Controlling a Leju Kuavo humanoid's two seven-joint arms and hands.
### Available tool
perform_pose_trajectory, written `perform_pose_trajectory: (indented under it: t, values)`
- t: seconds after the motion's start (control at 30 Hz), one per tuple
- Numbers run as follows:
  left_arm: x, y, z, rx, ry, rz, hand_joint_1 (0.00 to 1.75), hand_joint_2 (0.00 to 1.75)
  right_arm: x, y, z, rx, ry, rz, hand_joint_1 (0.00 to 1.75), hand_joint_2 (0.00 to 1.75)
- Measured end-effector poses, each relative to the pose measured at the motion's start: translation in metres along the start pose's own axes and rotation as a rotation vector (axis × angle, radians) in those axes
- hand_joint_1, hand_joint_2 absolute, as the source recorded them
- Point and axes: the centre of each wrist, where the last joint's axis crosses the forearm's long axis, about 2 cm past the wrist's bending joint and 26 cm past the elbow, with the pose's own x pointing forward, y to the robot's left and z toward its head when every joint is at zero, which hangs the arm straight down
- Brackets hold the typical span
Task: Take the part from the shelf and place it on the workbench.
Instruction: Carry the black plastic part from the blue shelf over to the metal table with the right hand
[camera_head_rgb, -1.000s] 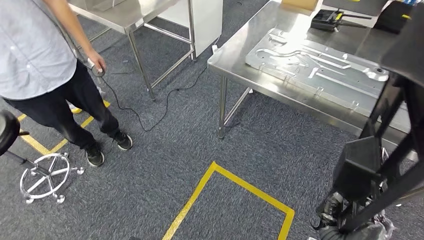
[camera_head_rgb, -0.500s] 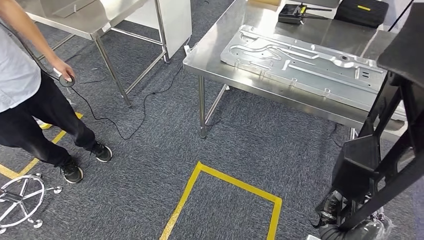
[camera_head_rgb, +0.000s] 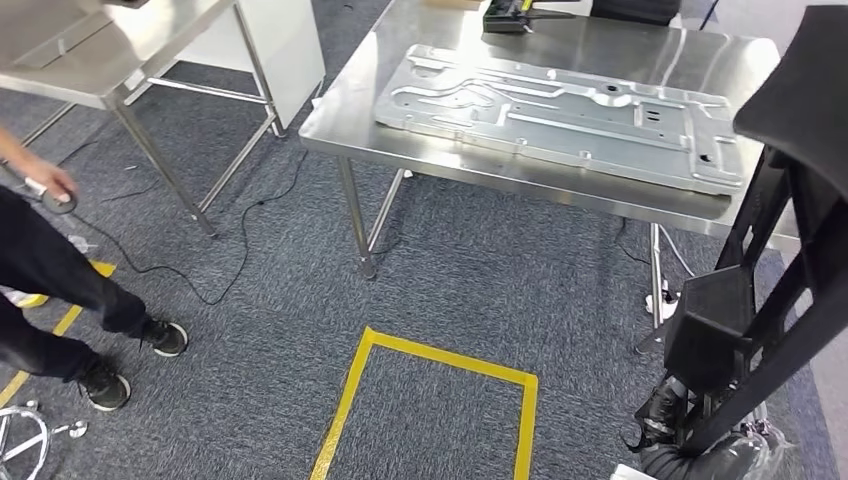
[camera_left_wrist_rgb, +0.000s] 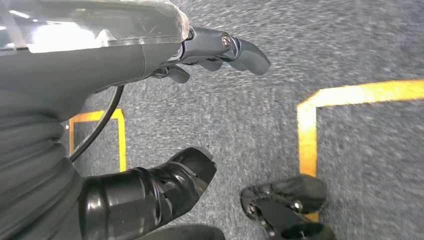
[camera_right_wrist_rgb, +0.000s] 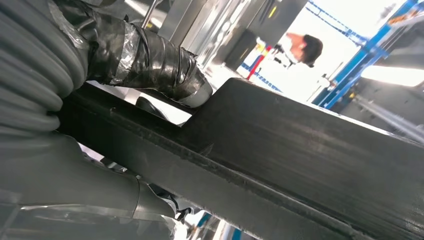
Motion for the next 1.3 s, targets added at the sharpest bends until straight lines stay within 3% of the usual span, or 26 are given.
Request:
perform_pose_trajectory:
  t: [0.8,1.3]
  values:
    - [-0.0006,-0.0006,0.0003,-0.027,-0.016,-0.015,0.0,1.75,-0.0004,0.0046,-0.0073,0.056,-0.13,0.055,1.75,1.75]
    - [-0.0026,0.0044,-0.0006,-0.074,-0.032,0.025,0.0,1.75,0.002,0.0087,-0.0057,0.067,-0.123,0.036,1.75,1.75]
